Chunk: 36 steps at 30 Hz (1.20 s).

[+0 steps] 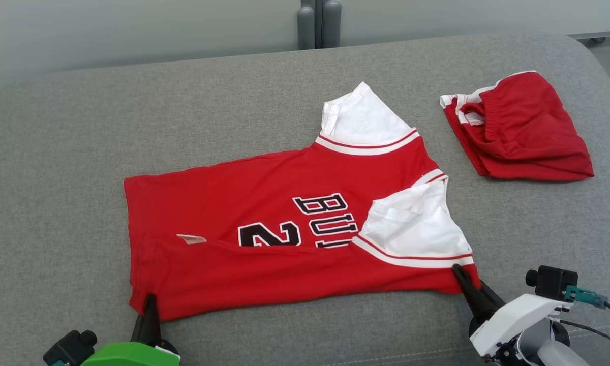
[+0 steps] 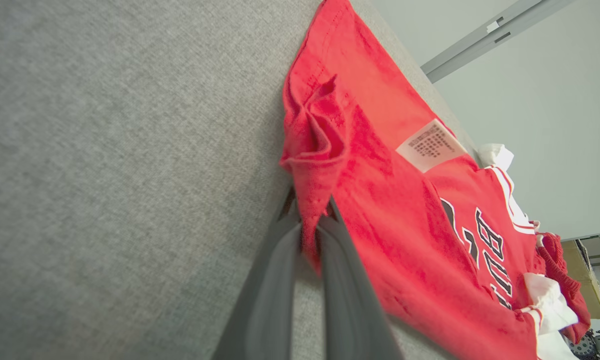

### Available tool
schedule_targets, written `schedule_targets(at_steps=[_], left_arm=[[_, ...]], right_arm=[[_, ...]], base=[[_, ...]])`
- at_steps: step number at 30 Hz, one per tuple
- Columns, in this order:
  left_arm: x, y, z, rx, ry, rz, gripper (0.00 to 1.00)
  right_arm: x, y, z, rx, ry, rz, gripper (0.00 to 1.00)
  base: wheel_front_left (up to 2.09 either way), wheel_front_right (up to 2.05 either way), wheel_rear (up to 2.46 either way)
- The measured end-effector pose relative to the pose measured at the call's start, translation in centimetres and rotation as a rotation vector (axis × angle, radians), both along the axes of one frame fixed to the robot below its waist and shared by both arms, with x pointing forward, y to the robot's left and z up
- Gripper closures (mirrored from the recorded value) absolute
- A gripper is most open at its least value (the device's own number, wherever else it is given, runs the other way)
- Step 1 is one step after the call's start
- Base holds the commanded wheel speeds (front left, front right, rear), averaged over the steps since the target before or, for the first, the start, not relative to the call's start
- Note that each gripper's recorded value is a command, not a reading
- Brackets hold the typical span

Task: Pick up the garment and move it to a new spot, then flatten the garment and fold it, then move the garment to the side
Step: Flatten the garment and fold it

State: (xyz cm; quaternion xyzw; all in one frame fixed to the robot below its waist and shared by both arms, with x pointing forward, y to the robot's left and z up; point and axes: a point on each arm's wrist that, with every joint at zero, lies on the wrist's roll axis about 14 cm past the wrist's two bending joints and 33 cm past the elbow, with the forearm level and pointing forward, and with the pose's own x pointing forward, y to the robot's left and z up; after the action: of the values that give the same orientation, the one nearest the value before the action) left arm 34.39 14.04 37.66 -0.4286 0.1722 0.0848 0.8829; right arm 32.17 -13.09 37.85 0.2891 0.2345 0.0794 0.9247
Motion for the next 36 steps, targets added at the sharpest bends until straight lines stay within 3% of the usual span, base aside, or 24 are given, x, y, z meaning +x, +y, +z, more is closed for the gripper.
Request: schedule_targets(at_steps=[1, 2, 3, 11, 16, 25, 36], left_arm=[[0.0, -0.1, 0.1, 0.002, -0.002, -0.004, 0.55], [0.0, -0.1, 0.2, 0.006, -0.004, -0.002, 0.1], [0.1, 0.1, 0.4, 0.009, -0.009, 0.003, 0.0], [0.2, 4.3, 1.4, 0.081, -0.032, 0.105, 0.0], [1.1, 6.1, 3.0, 0.161, -0.079, 0.114, 0.0], [6.9, 3.2, 7.3, 0.284, -0.226, -0.056, 0.0], [12.1, 1.2, 6.3, 0.356, -0.147, -0.185, 0.0]], right_arm=[[0.0, -0.1, 0.0, -0.002, 0.0, 0.0, 0.64], [0.0, -0.2, 0.0, -0.006, 0.0, -0.001, 0.14], [0.0, -0.3, 0.0, -0.01, 0.001, -0.005, 0.0], [-1.6, -2.3, -1.2, -0.064, 0.058, -0.025, 0.0], [-0.5, -4.6, 0.1, -0.132, 0.011, -0.037, 0.0], [7.4, -5.6, 6.7, -0.306, -0.215, 0.085, 0.0], [14.2, -3.7, 8.9, -0.43, -0.25, 0.245, 0.0]], base=[[0.0, 0.0, 0.0], [0.0, 0.0, 0.0], [0.0, 0.0, 0.0], [0.0, 0.0, 0.0], [0.0, 0.0, 0.0], [0.0, 0.0, 0.0], [0.0, 0.0, 0.0]])
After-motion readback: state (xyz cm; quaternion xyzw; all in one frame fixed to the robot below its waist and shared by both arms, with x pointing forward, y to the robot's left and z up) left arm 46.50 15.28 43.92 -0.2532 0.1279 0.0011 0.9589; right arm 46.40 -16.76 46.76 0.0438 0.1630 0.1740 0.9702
